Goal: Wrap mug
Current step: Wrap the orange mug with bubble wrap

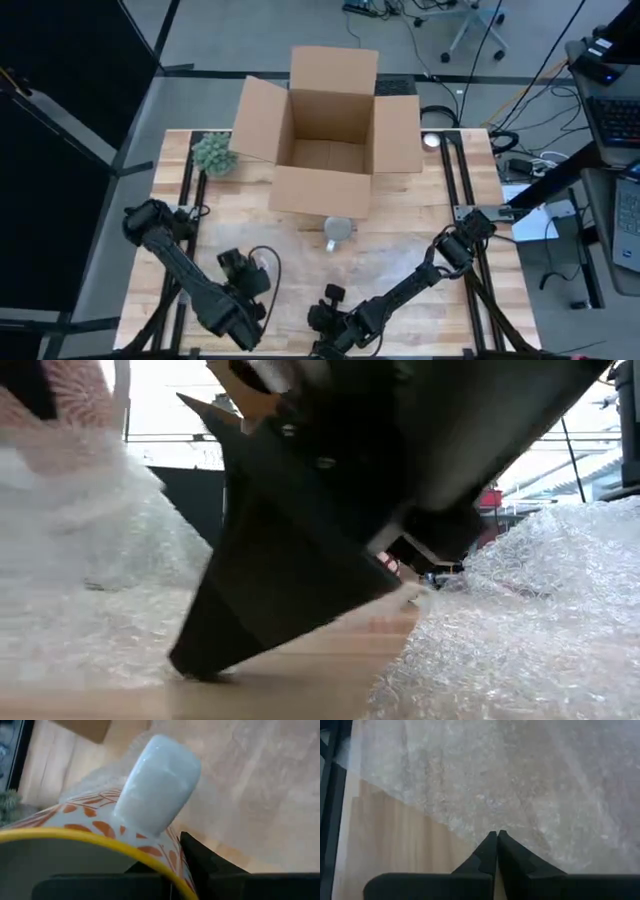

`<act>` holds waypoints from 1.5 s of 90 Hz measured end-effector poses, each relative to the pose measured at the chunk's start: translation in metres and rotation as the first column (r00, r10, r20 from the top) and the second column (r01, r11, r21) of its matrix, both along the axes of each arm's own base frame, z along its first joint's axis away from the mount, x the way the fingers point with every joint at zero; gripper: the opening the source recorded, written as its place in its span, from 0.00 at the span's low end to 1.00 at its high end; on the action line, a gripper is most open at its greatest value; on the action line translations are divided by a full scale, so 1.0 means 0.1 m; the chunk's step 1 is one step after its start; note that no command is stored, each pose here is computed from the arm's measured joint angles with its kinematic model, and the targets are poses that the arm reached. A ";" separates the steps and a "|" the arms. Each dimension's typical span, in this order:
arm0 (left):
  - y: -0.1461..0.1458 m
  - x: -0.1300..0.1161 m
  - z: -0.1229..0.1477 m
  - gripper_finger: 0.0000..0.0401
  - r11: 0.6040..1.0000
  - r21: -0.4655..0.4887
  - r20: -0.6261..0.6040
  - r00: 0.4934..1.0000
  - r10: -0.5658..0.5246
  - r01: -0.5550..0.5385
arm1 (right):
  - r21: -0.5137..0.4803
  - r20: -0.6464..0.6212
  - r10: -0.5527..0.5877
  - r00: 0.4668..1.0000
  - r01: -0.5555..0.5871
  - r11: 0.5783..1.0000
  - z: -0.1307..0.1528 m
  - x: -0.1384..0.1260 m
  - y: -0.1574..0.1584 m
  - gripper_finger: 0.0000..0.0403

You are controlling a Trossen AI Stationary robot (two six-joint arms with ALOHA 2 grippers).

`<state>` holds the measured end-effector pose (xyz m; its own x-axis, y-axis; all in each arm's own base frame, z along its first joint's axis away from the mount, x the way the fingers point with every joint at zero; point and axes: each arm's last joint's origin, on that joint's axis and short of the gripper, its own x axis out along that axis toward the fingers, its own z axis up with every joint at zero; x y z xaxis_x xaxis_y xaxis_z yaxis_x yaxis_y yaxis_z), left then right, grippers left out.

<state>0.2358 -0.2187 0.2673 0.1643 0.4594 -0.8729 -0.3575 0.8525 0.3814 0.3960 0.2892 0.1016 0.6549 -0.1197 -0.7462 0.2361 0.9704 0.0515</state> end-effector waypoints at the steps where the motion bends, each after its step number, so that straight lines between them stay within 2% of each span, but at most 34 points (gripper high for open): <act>1: 0.00 0.00 0.01 0.03 1.000 -0.002 -0.005 1.000 -0.004 0.004 | -0.001 -0.007 0.002 1.000 -0.002 1.000 0.01 -0.01 0.00 0.00; 6: 0.02 -0.02 0.04 0.03 0.999 -0.031 -0.033 0.999 -0.018 0.017 | -0.015 -0.059 0.018 0.998 -0.019 1.000 0.03 -0.06 -0.01 0.00; 15: 0.00 -0.06 0.05 0.03 0.989 -0.145 -0.152 0.988 -0.029 0.007 | -0.044 -0.149 0.041 0.988 -0.048 0.998 0.13 -0.18 -0.02 0.00; 27: -0.14 -0.21 0.04 0.03 0.967 -0.256 -0.264 0.962 -0.073 0.003 | -0.076 -0.245 0.103 0.964 -0.125 0.989 0.31 -0.33 -0.05 0.00; 35: -0.25 -0.32 0.04 0.03 0.955 -0.297 -0.298 0.949 -0.098 0.005 | -0.077 -0.275 0.131 0.953 -0.157 0.985 0.44 -0.39 -0.07 0.00; 47: -0.33 -0.43 0.04 0.03 0.950 -0.311 -0.315 0.945 -0.091 -0.012 | -0.023 -0.269 0.165 0.949 -0.177 0.984 0.63 -0.41 -0.08 0.00; 54: -0.37 -0.47 0.07 0.03 0.952 -0.306 -0.286 0.955 -0.080 -0.012 | -0.025 -0.250 0.160 0.955 -0.172 0.985 0.65 -0.41 -0.08 0.00; 65: -0.42 -0.44 0.13 0.03 0.970 -0.239 -0.096 0.993 -0.071 0.046 | -0.063 -0.131 0.104 0.986 -0.113 0.992 0.70 -0.30 -0.11 0.00; 72: -0.42 -0.38 0.12 0.03 0.979 -0.195 0.045 0.998 -0.047 0.055 | -0.078 -0.056 0.057 0.997 -0.061 0.995 0.69 -0.17 -0.17 0.00; 80: -0.38 -0.35 0.02 0.03 0.989 -0.147 0.085 0.996 -0.004 0.016 | -0.070 -0.032 0.029 0.999 -0.031 0.997 0.57 -0.06 -0.24 0.00; 97: -0.29 -0.43 -0.45 0.03 0.995 -0.073 0.056 0.996 0.065 -0.061 | -0.050 -0.139 0.064 0.988 -0.071 0.996 0.25 -0.02 -0.25 0.00; 105: -0.30 -0.47 -0.63 0.03 0.989 -0.129 0.003 0.997 0.078 -0.077 | -0.053 -0.204 0.096 0.974 -0.108 0.993 0.25 -0.11 -0.21 0.00; 120: -0.37 -0.62 -0.85 0.03 0.971 -0.231 -0.121 0.992 0.035 -0.062 | -0.138 -0.348 0.098 0.933 -0.154 0.978 0.29 -0.38 -0.15 0.00; 135: -0.43 -0.81 -0.92 0.03 0.965 -0.255 -0.209 0.978 0.000 -0.054 | -0.215 -0.484 0.054 0.873 -0.179 0.960 0.30 -0.59 -0.18 0.00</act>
<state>0.1543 -0.2615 0.1751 -0.0401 0.2159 -0.9756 -0.3188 0.9226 0.2173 0.3369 0.2710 0.1315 0.2553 -0.2844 -0.9241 0.0558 0.9585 -0.2796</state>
